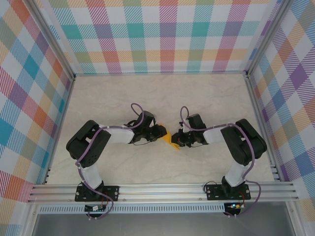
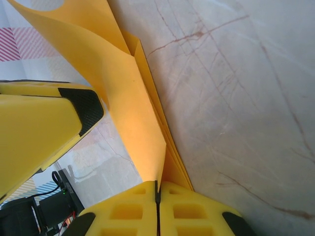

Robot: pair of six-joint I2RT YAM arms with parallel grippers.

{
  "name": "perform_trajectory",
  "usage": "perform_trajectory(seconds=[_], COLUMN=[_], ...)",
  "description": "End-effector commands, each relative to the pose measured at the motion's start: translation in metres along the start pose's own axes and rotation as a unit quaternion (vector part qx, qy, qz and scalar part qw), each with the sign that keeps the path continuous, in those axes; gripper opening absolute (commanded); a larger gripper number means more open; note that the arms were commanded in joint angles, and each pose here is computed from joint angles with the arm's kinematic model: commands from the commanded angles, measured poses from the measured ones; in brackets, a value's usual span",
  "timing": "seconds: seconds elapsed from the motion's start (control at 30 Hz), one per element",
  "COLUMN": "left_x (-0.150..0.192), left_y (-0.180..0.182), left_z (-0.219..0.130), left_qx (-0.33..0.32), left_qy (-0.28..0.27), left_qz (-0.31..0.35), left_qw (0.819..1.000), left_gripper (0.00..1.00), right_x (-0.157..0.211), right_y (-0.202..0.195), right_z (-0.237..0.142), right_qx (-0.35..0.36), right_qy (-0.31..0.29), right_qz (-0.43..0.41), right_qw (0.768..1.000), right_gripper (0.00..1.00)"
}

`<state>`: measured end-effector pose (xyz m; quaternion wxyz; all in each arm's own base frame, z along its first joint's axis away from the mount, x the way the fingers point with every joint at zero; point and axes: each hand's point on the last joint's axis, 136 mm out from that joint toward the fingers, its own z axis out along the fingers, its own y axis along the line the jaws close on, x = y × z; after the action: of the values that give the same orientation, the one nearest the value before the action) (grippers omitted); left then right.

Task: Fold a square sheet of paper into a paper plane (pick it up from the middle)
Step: Fold the wing for the fifth time at the center of the table.

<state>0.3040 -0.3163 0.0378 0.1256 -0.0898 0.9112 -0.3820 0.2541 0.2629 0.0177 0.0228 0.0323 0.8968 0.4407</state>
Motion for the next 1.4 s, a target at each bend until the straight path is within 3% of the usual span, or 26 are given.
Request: perform_trajectory(seconds=[0.0, 0.4, 0.67, 0.87, 1.1, 1.37], left_x=[0.002, 0.001, 0.003, 0.003, 0.003, 0.005], left_y=[0.010, 0.042, 0.044, 0.048, 0.051, 0.053], left_z=[0.004, 0.002, 0.006, 0.004, 0.003, 0.005], left_qx=[-0.031, -0.110, -0.113, -0.125, -0.134, -0.139], left_qy=[0.005, -0.008, -0.002, -0.004, -0.005, 0.004], left_qz=[-0.002, -0.041, -0.049, -0.049, -0.049, -0.051], left_qw=[1.000, 0.993, 0.992, 0.991, 0.990, 0.989], left_gripper=[0.29, 0.26, 0.26, 0.26, 0.26, 0.26], right_x=[0.006, 0.017, 0.018, 0.019, 0.025, 0.004], right_y=[-0.014, 0.000, -0.010, -0.021, -0.038, 0.006], right_z=[0.002, -0.022, -0.022, -0.020, -0.017, -0.046], right_qx=[0.023, 0.034, 0.061, 0.077, 0.105, 0.103], right_qy=[0.017, 0.015, 0.022, 0.027, 0.041, -0.015], right_qz=[0.013, -0.060, -0.077, -0.061, -0.024, -0.069], right_qw=[0.999, 0.998, 0.995, 0.995, 0.993, 0.992], right_gripper=[0.07, 0.25, 0.25, 0.16, 0.13, 0.24])
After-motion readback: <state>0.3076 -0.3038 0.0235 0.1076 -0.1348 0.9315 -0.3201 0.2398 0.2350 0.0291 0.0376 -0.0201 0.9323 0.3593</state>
